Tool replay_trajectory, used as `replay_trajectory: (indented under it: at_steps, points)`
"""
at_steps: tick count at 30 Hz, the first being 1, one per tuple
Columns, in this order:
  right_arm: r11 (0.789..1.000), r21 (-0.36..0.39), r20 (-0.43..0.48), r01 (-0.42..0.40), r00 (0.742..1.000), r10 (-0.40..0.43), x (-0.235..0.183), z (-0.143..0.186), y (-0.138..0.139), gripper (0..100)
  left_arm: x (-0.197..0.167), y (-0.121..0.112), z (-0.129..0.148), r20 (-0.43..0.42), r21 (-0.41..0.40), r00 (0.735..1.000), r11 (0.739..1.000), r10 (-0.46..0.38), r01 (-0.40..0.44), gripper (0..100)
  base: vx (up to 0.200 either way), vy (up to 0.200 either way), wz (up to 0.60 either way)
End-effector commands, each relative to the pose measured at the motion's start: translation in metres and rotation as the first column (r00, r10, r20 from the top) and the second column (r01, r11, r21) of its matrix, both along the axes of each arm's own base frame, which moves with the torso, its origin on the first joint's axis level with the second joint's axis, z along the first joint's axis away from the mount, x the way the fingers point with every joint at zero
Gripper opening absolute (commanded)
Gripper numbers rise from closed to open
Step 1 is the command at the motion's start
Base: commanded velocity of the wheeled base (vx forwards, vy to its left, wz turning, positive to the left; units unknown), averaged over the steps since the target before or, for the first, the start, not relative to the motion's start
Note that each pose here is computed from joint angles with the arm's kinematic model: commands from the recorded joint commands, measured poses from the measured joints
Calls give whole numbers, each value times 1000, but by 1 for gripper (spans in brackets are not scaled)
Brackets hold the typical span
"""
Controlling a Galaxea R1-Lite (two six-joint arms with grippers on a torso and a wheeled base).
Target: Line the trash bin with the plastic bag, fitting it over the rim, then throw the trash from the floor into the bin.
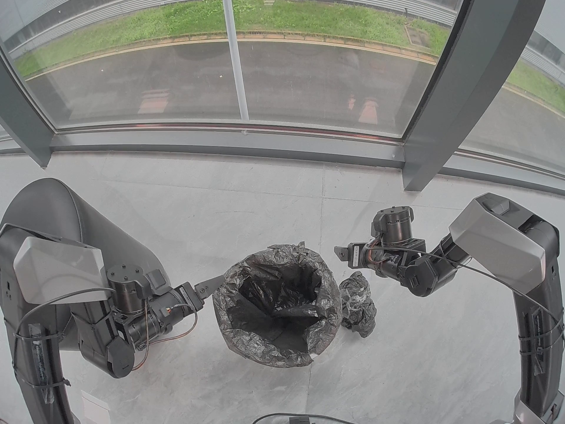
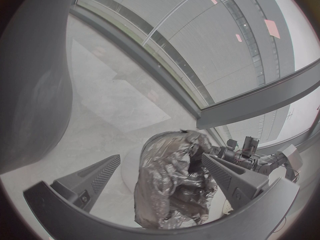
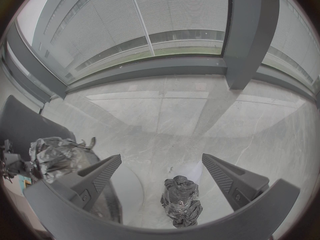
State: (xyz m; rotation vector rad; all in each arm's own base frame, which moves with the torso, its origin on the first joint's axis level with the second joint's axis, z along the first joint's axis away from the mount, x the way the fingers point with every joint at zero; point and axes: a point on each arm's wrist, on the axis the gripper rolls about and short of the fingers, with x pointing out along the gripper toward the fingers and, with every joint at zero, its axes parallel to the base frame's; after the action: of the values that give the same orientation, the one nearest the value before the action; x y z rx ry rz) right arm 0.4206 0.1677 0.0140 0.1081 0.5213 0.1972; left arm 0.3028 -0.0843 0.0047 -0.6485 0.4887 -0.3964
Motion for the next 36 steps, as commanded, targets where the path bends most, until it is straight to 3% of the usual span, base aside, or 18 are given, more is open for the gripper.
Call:
replay_trajectory:
  at_steps: [1,8,10,14,17,25,34,36]
  points:
    - [1000,2,-55,31,998,-31,12,-26,-4,100,6,-1,-37,-84,28,996,1000,4,-2,100,0,0,0]
    - [998,54,-15,12,1000,-12,3,2,11,100,2,-1,-8,-19,-1,1000,1000,4,-4,100,0,0,0]
    - [998,66,-3,4,1000,-4,-2,11,15,100,-6,-3,16,28,-28,1000,1000,-4,5,100,0,0,0]
    - [994,104,-11,-16,1000,17,-18,21,28,100,-34,-18,66,127,-116,989,990,-69,84,100,0,0,0]
    - [989,145,7,-21,1000,20,-26,29,30,100,-47,-31,79,161,-128,979,981,-127,148,100,0,0,0]
    - [961,239,122,-139,986,113,-51,48,31,100,-37,-80,44,99,-108,960,956,-262,272,100,0,0,0]
    - [949,283,154,-140,983,100,-52,56,28,100,-31,-137,10,92,-97,918,914,-386,394,100,0,0,0]
    - [949,283,155,-139,983,98,-51,55,28,100,-31,-149,-2,97,-60,903,903,-419,425,100,0,0,0]
